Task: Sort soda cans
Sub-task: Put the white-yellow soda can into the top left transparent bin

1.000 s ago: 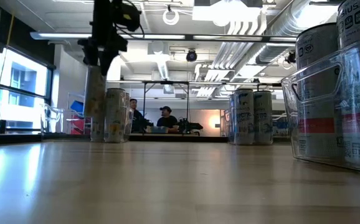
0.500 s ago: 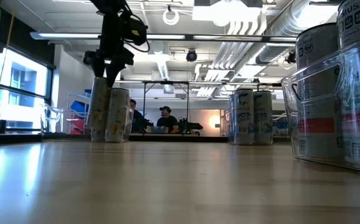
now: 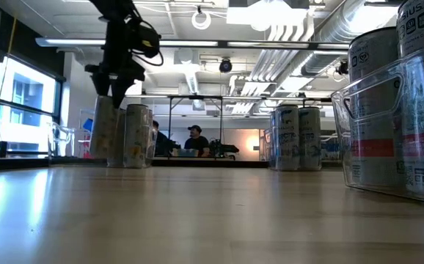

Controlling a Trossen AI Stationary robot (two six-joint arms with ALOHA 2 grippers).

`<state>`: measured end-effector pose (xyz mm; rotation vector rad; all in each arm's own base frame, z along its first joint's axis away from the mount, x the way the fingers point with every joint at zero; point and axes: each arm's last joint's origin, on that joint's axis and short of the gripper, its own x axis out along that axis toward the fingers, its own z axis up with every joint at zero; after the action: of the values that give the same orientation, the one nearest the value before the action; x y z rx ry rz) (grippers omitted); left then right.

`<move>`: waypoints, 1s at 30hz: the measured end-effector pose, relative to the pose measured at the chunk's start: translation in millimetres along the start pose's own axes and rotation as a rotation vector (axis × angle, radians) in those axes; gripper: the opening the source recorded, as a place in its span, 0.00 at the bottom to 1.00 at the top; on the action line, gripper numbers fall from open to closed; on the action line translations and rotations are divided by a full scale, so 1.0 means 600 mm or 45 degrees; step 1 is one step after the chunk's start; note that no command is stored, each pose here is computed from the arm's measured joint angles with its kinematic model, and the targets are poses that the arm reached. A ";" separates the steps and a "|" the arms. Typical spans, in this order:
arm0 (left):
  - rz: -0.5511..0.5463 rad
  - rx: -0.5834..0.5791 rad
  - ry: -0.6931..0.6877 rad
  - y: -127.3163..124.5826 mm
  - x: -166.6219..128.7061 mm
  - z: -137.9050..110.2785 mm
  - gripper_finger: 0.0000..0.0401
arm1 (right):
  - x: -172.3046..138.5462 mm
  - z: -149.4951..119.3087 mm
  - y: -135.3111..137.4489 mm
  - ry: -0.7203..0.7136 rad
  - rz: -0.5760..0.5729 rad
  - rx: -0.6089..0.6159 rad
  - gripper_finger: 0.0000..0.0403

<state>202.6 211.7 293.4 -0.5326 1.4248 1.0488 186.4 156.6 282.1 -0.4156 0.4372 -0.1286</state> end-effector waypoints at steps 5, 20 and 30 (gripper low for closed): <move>-0.099 -0.055 -0.087 0.006 0.018 -0.028 0.61 | 0.000 0.000 0.000 -0.001 -0.003 -0.023 0.81; -0.181 -0.092 -0.187 0.009 0.039 -0.021 0.63 | 0.010 0.003 -0.009 0.001 -0.038 -0.021 0.81; -0.266 -0.113 -0.181 0.010 0.039 -0.017 0.78 | 0.010 0.003 -0.009 0.001 -0.036 -0.021 0.81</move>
<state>188.1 212.4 271.7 -0.6440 1.1753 0.9655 192.5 151.0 283.6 -0.4380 0.4334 -0.1523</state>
